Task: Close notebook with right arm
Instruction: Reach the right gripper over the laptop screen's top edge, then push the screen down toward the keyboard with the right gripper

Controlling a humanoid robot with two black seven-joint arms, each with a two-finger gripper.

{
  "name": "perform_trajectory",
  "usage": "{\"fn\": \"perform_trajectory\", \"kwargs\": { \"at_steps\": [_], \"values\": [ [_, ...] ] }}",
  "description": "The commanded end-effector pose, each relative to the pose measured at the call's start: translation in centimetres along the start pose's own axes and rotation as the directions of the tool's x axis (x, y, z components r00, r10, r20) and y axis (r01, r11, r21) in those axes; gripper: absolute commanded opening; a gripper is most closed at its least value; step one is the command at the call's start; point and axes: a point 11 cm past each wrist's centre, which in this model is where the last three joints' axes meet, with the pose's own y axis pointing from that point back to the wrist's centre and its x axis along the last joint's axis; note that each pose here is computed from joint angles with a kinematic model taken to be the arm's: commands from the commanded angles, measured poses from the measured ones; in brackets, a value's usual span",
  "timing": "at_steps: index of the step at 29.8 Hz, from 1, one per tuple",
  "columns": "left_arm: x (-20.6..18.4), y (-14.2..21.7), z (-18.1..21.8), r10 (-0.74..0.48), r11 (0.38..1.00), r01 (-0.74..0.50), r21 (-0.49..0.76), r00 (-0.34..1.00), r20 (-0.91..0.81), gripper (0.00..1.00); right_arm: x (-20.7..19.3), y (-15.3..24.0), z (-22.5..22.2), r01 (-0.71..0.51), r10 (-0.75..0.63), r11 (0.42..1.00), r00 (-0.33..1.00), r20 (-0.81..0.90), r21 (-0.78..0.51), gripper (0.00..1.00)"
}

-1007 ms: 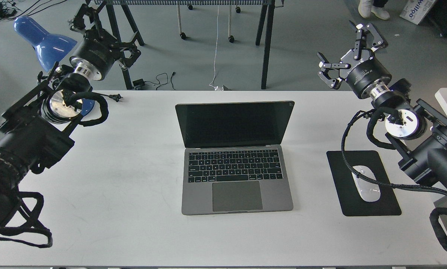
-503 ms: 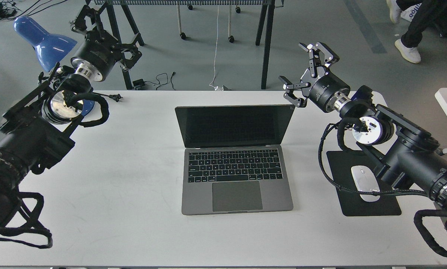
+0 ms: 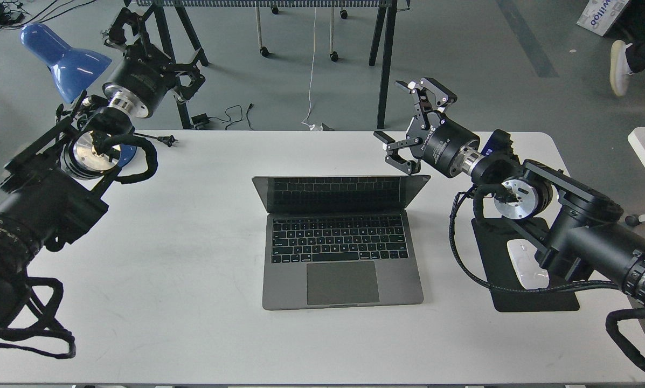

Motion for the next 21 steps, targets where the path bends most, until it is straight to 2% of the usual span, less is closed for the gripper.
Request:
{"fn": "perform_trajectory", "kwargs": {
  "at_steps": [1,21],
  "values": [
    [0.0,0.0,0.0,0.001,1.000,-0.001,0.002,1.000,0.000,1.00,-0.1,0.8,0.3,0.012,-0.012,1.000,1.000,-0.012,-0.020,1.00],
    [0.0,0.0,-0.1,0.000,1.000,0.000,0.005,1.000,0.003,1.00,0.3,4.5,5.9,0.028,-0.034,0.986,0.999,-0.034,-0.165,1.00]
  ]
}}
